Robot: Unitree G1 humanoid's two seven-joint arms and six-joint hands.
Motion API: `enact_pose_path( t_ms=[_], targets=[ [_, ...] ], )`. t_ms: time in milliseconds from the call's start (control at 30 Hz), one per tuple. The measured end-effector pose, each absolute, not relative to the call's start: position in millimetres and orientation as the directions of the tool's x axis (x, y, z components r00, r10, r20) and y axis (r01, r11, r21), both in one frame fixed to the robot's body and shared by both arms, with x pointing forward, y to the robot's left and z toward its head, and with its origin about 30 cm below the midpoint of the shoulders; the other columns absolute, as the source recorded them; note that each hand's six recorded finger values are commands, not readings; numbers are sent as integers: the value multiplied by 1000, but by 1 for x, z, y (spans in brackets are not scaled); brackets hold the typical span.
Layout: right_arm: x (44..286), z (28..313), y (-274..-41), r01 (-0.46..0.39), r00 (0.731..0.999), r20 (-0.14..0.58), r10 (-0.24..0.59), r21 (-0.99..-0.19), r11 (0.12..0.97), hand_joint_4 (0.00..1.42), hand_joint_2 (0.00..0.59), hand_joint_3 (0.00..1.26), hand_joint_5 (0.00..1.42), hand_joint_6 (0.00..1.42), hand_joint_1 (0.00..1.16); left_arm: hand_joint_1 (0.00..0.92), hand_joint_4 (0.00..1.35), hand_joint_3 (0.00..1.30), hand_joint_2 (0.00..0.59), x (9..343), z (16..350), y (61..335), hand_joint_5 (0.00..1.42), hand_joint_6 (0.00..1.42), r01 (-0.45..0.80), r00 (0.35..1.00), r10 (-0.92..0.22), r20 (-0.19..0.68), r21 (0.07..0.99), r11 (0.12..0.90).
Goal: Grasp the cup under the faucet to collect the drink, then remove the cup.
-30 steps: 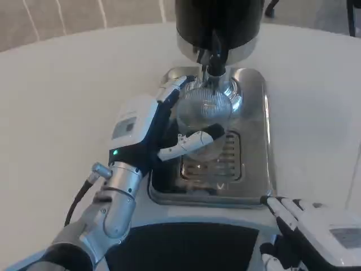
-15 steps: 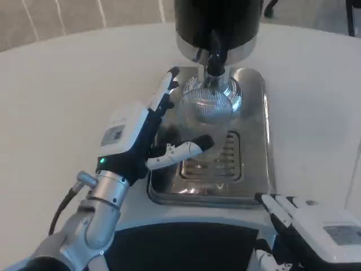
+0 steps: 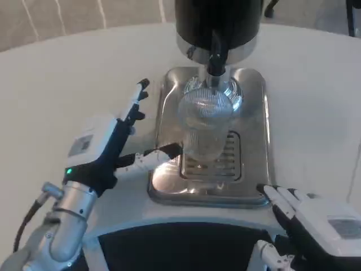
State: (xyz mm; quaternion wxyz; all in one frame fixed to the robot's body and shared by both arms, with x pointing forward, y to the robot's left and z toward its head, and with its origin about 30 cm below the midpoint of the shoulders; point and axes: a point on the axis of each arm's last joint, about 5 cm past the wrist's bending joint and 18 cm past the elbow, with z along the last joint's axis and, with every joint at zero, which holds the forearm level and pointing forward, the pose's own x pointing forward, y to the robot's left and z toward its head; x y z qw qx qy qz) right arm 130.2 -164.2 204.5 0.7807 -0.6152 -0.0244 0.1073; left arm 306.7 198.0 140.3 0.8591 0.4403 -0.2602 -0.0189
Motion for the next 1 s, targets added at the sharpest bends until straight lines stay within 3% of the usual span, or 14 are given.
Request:
enact_pose_path(
  t_ms=[100, 267, 367, 533, 800, 1000],
  targets=[
    [130, 204, -167, -119, 981, -73, 178, -958, 260, 0, 510, 0, 0, 0, 0, 0, 122, 100, 46, 297, 141, 212, 292, 424, -209, 856, -276, 438, 780, 589],
    [133, 206, -176, -98, 989, -44, 138, -904, 416, 0, 566, 0, 0, 0, 9, 0, 133, 117, 71, 281, 144, 235, 262, 389, -243, 845, -293, 447, 809, 535],
    [143, 216, -188, -35, 995, 28, 96, -800, 599, 0, 581, 0, 0, 0, 15, 0, 131, 118, 71, 270, 149, 247, 250, 373, -262, 833, -328, 445, 840, 474],
    [154, 227, -195, -15, 990, 95, 105, -668, 744, 0, 586, 0, 0, 0, 20, 0, 120, 118, 74, 260, 149, 256, 233, 355, -260, 832, -356, 425, 867, 426],
    [178, 238, -202, -79, 980, 129, 153, -457, 886, 0, 584, 0, 0, 0, 20, 0, 133, 140, 88, 239, 135, 259, 247, 356, -200, 840, -404, 362, 899, 390],
    [187, 247, -195, -123, 962, 176, 209, -405, 906, 0, 578, 0, 0, 0, 13, 0, 123, 131, 90, 230, 130, 258, 236, 333, -173, 840, -423, 338, 908, 383]
  ],
)
